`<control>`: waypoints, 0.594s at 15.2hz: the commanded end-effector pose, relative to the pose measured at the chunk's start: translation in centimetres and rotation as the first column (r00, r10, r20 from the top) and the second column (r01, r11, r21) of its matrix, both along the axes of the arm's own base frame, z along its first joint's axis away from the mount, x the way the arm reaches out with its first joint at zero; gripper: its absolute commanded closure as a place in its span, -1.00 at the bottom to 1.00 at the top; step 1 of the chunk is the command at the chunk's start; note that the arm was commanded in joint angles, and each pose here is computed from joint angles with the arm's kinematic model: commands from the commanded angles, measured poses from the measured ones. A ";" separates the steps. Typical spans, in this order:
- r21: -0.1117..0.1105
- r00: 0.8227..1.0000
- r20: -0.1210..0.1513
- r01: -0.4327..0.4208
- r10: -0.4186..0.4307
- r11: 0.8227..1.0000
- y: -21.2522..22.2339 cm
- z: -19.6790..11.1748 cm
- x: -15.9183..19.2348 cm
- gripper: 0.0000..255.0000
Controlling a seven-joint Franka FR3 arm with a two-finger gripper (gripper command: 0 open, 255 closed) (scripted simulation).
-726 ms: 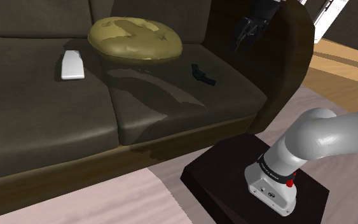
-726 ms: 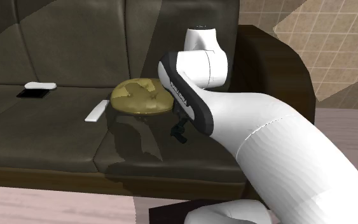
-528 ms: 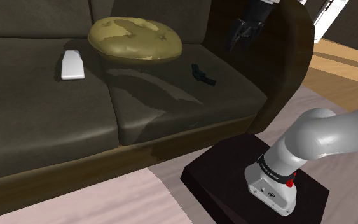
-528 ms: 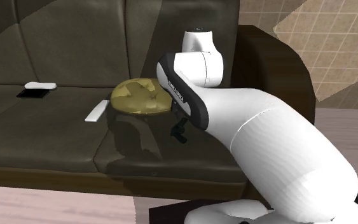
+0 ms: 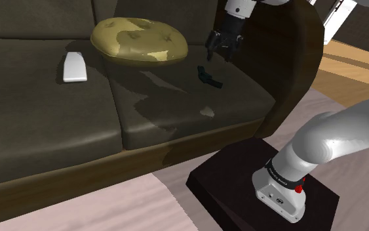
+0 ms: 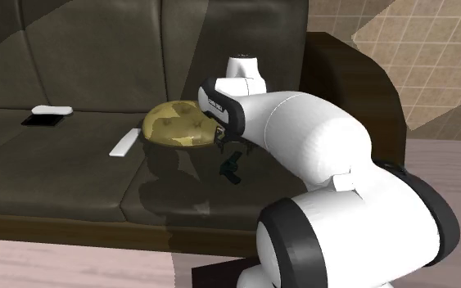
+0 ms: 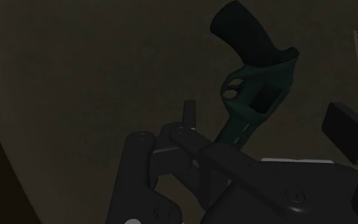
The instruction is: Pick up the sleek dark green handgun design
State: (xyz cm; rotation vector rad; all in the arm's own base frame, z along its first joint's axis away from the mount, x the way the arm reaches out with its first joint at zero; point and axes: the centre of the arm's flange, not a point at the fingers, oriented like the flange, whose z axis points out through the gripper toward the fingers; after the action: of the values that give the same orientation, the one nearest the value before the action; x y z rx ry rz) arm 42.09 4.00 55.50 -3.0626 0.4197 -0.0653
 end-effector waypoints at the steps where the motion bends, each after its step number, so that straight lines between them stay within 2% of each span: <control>1: 0.015 0.999 -0.019 0.051 -0.050 0.999 0.1 -1.4 2.5 -1.00; 3: 0.028 0.994 -0.039 0.100 -0.099 0.995 0.1 -3.1 4.7 -1.00; 9: 0.029 0.994 -0.040 0.102 -0.101 0.994 0.1 -5.8 4.8 -1.00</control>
State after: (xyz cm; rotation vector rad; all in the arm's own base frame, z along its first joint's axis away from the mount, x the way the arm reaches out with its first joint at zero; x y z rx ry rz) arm 46.88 4.10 50.13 -3.0153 0.5721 -0.0025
